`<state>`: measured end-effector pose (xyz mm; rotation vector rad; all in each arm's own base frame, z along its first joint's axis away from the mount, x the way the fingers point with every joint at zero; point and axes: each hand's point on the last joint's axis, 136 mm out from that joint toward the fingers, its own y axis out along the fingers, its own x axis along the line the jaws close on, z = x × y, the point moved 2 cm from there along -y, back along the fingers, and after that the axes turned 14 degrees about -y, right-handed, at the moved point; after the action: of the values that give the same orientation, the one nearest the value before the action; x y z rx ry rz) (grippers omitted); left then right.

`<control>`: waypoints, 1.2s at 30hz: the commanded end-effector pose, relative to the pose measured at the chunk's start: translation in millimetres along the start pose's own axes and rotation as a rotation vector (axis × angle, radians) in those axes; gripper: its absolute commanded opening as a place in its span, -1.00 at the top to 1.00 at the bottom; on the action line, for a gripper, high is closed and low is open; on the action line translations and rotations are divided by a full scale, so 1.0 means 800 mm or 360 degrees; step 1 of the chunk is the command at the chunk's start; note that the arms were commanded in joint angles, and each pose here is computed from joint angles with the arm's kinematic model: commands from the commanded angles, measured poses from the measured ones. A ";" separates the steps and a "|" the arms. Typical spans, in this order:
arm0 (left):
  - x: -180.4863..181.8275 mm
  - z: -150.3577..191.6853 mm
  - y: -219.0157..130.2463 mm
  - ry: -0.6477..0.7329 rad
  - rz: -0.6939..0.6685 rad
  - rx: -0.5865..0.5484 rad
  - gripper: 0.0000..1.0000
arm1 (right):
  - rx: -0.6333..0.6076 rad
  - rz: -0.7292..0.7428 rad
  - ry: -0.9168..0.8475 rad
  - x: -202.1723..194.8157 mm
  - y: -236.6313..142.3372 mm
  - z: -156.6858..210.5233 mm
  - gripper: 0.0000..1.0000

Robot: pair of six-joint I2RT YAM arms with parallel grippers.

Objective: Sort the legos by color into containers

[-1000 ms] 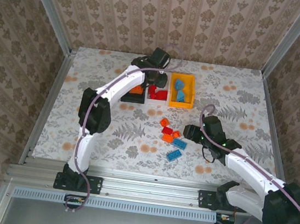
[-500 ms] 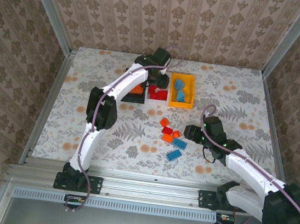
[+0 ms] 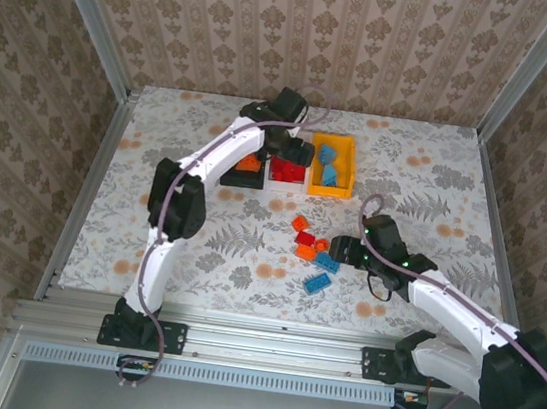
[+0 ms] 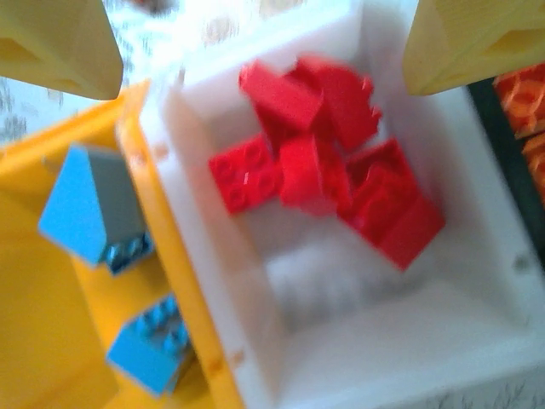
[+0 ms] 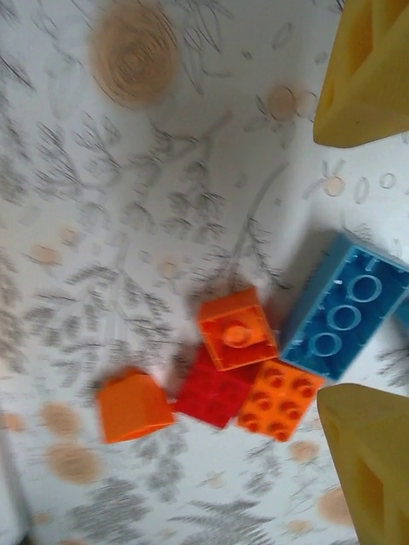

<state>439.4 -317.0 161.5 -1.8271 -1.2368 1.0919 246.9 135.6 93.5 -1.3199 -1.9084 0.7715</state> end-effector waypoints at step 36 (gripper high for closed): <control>0.115 0.209 -0.156 -0.0381 0.0181 -0.0211 -1.00 | 0.0526 0.0458 -0.0282 -0.023 0.051 0.023 -0.08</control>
<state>261.1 -181.6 171.0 -1.9204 -1.3771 1.3371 265.6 132.4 50.0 -1.3836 -1.6730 1.3440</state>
